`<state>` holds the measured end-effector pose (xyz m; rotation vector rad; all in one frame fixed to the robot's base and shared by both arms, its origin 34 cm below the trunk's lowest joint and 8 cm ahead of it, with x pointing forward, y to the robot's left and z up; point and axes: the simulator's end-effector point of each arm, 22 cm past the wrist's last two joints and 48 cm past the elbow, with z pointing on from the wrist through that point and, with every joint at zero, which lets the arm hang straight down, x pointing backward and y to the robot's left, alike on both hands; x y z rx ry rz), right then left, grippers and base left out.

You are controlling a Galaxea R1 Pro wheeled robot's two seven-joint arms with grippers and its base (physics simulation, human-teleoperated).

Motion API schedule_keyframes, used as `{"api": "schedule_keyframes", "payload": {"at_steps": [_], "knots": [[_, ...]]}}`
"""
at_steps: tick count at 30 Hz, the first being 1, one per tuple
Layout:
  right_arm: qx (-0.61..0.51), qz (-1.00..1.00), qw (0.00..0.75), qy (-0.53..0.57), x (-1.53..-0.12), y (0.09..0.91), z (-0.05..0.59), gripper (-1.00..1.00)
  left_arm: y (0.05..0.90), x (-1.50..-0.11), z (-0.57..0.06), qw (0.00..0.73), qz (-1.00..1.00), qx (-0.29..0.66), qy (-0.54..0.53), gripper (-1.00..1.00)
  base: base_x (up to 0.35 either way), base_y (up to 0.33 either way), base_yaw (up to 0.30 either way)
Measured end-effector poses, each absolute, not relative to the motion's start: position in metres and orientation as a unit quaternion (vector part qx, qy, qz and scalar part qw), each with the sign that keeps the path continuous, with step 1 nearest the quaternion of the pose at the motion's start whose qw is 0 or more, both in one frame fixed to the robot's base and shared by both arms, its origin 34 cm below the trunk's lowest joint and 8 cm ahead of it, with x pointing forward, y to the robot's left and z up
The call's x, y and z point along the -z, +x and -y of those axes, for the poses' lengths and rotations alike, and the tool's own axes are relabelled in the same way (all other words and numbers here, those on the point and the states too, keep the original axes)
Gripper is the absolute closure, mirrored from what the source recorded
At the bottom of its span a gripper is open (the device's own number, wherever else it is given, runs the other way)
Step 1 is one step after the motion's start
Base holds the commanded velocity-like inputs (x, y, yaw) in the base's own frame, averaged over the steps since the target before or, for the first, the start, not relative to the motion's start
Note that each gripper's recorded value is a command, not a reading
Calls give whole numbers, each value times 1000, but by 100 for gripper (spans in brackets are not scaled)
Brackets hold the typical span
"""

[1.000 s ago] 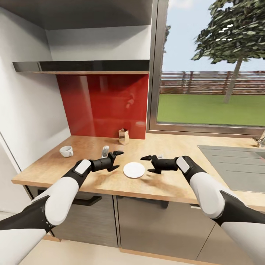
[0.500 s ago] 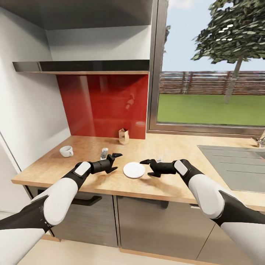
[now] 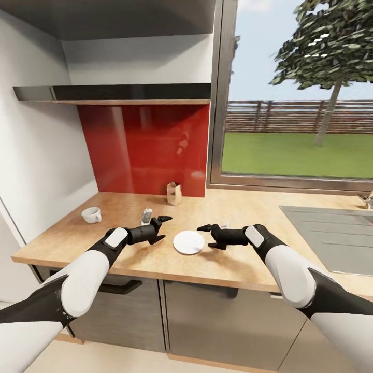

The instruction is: Set up a coffee station on the kitchen countertop: keep the coffee maker on the countertop, move the bottle of coffee from the kitchen shelf to the counter next to the coffee maker, place a paper coffee filter on top of the coffee maker, put the saucer next to the coffee maker with the coffee cup on the saucer, and place the electric kettle next to the coffee maker.

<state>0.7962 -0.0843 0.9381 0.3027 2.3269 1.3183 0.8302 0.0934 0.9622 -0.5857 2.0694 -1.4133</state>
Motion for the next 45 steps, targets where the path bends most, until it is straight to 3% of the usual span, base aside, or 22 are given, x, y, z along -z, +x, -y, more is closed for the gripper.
{"api": "schedule_keyframes", "payload": {"at_steps": [45], "knots": [[-461, -854, 210, 116, -929, 793, 68, -100, 823, -952, -83, 275, -797, 503, -188, -100, 7, 0, 0]]}}
